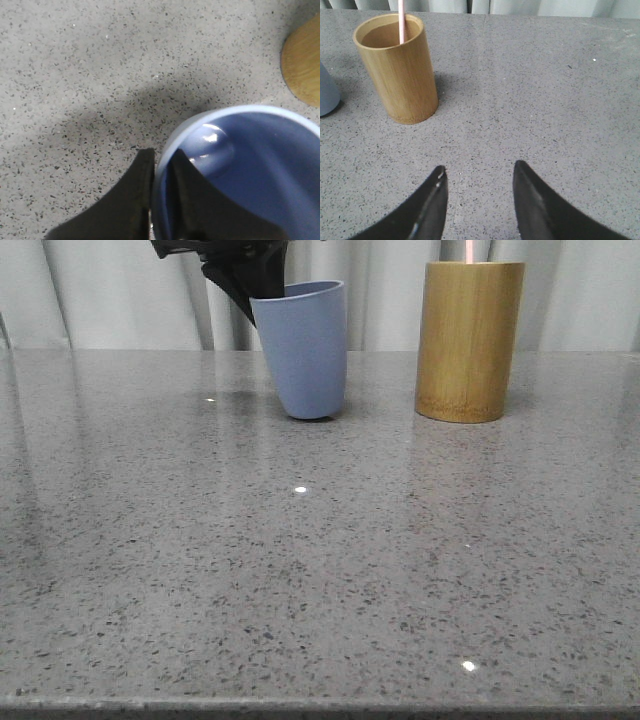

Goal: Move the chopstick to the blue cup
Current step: 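Slide the light blue cup with the left gripper toward the bamboo holder, then open the left gripper and lift it away from the cup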

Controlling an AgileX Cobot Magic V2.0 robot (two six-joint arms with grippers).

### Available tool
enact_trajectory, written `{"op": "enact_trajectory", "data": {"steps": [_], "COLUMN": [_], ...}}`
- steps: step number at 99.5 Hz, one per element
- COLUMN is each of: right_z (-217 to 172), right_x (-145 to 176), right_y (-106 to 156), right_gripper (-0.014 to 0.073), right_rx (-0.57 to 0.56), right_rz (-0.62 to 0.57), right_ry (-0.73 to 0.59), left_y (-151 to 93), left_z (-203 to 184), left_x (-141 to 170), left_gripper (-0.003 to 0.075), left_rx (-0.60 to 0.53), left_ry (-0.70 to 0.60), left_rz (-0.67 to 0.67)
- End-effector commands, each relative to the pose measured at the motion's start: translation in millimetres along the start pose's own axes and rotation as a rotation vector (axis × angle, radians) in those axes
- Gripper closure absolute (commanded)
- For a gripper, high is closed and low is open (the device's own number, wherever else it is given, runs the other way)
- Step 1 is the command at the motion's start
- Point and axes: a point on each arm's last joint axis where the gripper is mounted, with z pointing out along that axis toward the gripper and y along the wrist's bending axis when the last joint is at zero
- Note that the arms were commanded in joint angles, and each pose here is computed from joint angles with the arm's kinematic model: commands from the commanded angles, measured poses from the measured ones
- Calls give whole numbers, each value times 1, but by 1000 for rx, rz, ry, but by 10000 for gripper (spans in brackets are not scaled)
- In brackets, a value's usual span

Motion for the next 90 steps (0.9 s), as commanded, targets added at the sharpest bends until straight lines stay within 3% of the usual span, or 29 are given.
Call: {"op": "enact_trajectory", "data": {"steps": [1,11,23,35,72,90], "right_z": [-4,-4,-4,-4,-4,-6], "right_x": [-16,-16,-16,-16,-16,-20], "right_y": [1,1,1,1,1,1], "right_gripper": [260,260,260,260,260,260], "right_rx": [-4,-4,-4,-4,-4,-5], "right_rz": [-2,-2,-2,-2,-2,-2], "right_ry": [-95,-94,-93,-93,-92,-97], "left_y": [-11,-11,-11,-13,-16,-5], "left_z": [-39,-39,-40,-48,-79,-101], "left_x": [-10,-9,-10,-13,-20,-16], "left_gripper": [734,656,479,370,363,389], "left_rx": [32,33,33,38,34,-99], "left_ry": [-130,-120,-120,-148,-218,-231], "left_rz": [9,9,9,12,29,21]}}
